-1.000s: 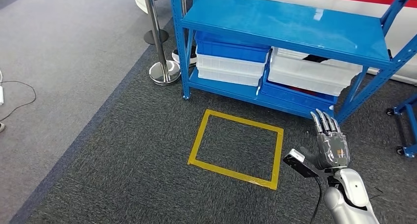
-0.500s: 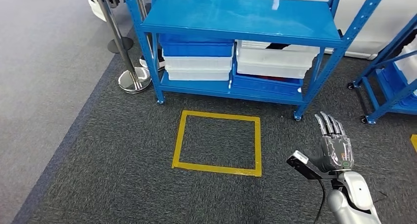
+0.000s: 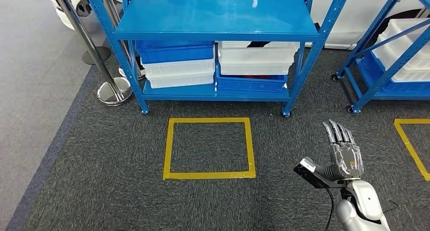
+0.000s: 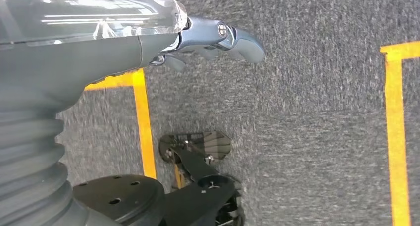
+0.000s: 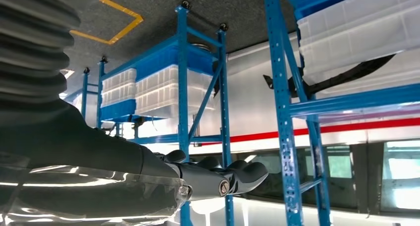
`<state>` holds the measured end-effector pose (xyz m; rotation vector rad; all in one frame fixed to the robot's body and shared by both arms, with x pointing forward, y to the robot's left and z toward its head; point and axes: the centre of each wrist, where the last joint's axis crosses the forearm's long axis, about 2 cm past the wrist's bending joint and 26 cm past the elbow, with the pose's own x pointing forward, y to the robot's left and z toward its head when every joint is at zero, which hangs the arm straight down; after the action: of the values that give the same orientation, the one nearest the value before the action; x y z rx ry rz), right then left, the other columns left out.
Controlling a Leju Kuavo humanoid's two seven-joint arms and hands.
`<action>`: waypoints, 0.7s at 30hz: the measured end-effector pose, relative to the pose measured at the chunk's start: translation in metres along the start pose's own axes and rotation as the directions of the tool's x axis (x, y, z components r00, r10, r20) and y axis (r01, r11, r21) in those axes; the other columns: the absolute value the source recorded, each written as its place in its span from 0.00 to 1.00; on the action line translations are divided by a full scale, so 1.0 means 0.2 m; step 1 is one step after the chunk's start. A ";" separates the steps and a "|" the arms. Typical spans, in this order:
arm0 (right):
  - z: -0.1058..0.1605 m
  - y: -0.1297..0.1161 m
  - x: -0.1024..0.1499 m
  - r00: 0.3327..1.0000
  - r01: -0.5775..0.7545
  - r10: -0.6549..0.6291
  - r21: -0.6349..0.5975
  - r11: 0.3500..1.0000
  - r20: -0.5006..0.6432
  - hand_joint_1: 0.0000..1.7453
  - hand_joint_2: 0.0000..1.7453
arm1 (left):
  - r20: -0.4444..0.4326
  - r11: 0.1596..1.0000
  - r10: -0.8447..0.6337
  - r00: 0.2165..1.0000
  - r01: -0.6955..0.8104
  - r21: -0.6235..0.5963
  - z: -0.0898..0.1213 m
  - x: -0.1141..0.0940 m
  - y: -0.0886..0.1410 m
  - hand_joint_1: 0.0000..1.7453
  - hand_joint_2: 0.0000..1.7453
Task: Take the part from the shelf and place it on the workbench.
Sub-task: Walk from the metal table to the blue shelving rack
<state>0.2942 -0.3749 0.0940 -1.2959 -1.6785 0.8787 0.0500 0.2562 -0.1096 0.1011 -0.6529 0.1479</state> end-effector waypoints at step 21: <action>0.03 -0.01 -0.03 1.000 0.000 0.001 0.020 1.000 -0.025 0.00 0.00 | 0.007 0.998 0.066 0.998 -0.066 0.019 0.00 0.01 -0.03 0.00 0.00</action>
<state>0.2881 -0.3804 0.0912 -1.2889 -1.6460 0.8742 0.0522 0.2506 -0.1089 0.0986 -0.6612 0.2172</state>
